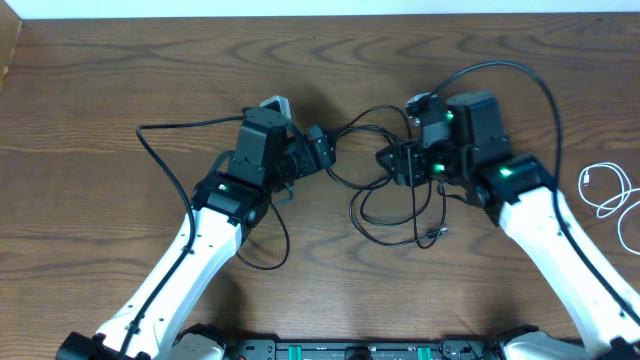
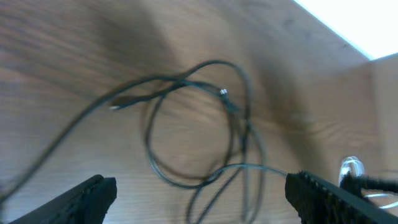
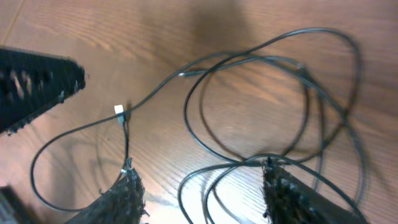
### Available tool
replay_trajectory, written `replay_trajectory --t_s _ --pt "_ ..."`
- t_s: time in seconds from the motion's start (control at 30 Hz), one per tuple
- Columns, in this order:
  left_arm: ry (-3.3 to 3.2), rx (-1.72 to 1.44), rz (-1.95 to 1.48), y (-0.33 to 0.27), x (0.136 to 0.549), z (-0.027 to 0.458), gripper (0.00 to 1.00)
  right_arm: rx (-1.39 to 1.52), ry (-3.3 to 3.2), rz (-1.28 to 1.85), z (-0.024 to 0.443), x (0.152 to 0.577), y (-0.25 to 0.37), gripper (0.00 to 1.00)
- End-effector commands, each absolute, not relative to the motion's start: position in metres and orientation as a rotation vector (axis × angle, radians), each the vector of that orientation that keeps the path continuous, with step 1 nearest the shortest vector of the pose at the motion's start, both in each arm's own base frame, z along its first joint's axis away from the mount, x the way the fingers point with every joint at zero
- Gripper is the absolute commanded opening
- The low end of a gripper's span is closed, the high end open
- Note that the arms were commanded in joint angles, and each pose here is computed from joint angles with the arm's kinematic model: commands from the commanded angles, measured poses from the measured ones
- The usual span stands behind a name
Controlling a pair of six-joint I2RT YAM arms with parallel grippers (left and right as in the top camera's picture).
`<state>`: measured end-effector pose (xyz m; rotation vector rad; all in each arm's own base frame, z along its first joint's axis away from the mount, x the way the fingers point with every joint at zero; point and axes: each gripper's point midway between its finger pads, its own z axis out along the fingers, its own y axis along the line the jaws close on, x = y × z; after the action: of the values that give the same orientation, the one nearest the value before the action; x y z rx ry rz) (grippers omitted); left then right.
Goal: Untangle cables
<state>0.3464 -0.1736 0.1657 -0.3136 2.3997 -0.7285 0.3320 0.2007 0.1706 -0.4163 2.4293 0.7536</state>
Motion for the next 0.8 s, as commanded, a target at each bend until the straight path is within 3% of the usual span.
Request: replay_trajectory --t_s 0.0,0.3,0.47,0.77 --pt "2.35 -0.271 -0.531 -0.144 0.35 0.178 0.94 -0.659 2.414 0.808 0.147 0.322 0.231 0.67" --pt "2.259 -0.702 -0.227 -0.049 0.321 0.193 0.94 -0.936 2.39 0.793 0.074 0.32 0.289 0.76" --pt "2.223 -0.811 -0.181 -0.019 0.3 0.202 0.94 -0.956 2.454 0.48 0.027 0.327 0.289 0.82" --pt "2.298 -0.829 -0.128 -0.014 0.283 0.19 0.94 -0.954 2.396 0.303 0.023 0.339 0.297 0.77"
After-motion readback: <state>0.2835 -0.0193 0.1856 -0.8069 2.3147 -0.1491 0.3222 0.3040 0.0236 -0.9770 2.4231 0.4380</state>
